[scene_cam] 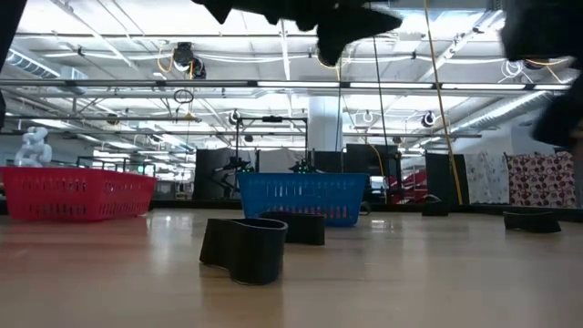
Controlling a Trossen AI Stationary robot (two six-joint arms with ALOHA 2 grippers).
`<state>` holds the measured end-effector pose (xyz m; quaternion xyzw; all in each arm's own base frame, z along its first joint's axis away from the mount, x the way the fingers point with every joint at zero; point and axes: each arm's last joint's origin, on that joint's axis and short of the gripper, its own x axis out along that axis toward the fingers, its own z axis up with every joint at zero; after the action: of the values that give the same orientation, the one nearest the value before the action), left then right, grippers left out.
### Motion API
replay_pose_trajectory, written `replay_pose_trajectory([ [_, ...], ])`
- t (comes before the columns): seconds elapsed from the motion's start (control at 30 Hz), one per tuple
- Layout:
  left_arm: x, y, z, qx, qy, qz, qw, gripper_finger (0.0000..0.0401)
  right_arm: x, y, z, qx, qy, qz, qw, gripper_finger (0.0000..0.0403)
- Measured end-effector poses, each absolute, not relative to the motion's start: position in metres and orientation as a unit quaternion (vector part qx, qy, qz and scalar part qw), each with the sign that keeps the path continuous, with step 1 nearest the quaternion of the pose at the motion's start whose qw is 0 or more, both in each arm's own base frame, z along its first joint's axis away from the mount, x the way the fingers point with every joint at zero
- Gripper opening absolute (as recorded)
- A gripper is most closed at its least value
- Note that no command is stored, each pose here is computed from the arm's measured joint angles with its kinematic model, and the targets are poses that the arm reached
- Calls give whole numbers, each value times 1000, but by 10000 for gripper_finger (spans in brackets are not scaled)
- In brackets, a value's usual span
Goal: Sort rubber bands into baskets
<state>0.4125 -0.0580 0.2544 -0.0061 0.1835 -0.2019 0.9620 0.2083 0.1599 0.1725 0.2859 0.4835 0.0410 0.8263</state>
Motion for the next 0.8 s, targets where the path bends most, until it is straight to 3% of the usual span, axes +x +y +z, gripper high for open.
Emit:
replay_pose_trajectory([
  [0.23, 418, -83, 236, 19, 187, -232, 954, 180, 222, 140, 192, 269, 422, 71, 863, 0],
  [0.53, 425, -95, 219, 31, 181, -216, 959, 180, 240, 117, 242, 301, 246, 172, 905, 0],
  [0.8, 427, -94, 225, 34, 150, -196, 968, 180, 245, 105, 246, 324, 234, 171, 901, 0],
])
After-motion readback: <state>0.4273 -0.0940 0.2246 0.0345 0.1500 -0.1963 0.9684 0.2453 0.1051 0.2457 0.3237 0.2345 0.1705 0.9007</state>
